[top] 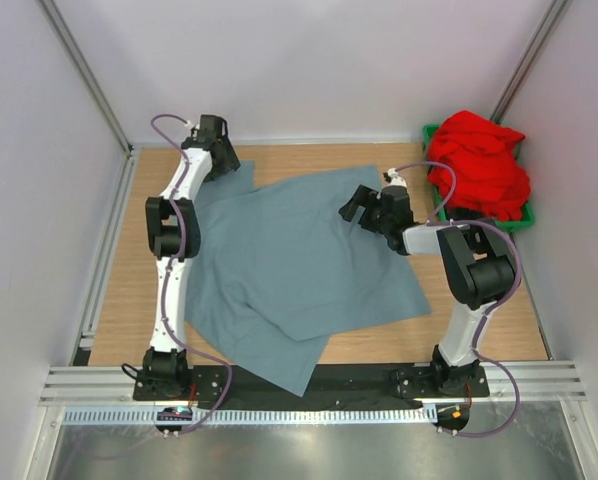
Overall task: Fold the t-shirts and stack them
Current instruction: Flatten the tshirt out
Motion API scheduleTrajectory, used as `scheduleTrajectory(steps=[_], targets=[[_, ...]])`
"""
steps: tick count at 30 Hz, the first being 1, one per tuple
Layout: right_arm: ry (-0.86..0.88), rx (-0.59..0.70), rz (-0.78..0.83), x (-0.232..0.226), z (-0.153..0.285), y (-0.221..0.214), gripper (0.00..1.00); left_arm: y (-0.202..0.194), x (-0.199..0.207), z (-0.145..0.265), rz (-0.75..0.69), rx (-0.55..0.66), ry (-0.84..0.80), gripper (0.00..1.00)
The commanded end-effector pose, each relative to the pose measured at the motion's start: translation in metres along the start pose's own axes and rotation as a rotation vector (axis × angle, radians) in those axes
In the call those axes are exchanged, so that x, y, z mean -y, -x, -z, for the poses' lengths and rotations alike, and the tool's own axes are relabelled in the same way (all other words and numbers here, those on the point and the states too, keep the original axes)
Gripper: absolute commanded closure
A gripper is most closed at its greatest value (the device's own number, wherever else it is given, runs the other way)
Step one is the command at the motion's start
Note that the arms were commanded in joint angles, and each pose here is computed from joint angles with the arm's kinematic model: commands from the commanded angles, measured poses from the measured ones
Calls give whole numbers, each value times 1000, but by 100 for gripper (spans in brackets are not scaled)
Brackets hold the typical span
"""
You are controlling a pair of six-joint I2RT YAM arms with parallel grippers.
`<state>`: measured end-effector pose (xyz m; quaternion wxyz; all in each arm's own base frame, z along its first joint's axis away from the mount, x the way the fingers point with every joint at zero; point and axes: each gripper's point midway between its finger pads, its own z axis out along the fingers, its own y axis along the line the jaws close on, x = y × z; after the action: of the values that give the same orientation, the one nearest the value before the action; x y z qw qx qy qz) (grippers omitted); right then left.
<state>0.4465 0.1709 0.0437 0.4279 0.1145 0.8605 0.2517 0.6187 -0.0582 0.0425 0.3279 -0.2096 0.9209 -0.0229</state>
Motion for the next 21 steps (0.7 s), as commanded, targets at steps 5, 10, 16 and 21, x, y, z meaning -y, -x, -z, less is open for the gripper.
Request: scheduleTrajectory(steps=[5, 10, 16, 21], targets=[[-37, -231, -40, 25, 2, -74, 0, 19, -5, -18, 7, 80, 9, 27], [-39, -254, -46, 27, -3, -79, 0, 31, -8, -21, 26, 120, 7, 27], [-37, -255, -44, 26, -3, -80, 0, 63, -27, -27, 68, 193, 7, 24], [-38, -251, -44, 27, -3, -80, 0, 126, -62, -16, 157, 339, -29, 21]])
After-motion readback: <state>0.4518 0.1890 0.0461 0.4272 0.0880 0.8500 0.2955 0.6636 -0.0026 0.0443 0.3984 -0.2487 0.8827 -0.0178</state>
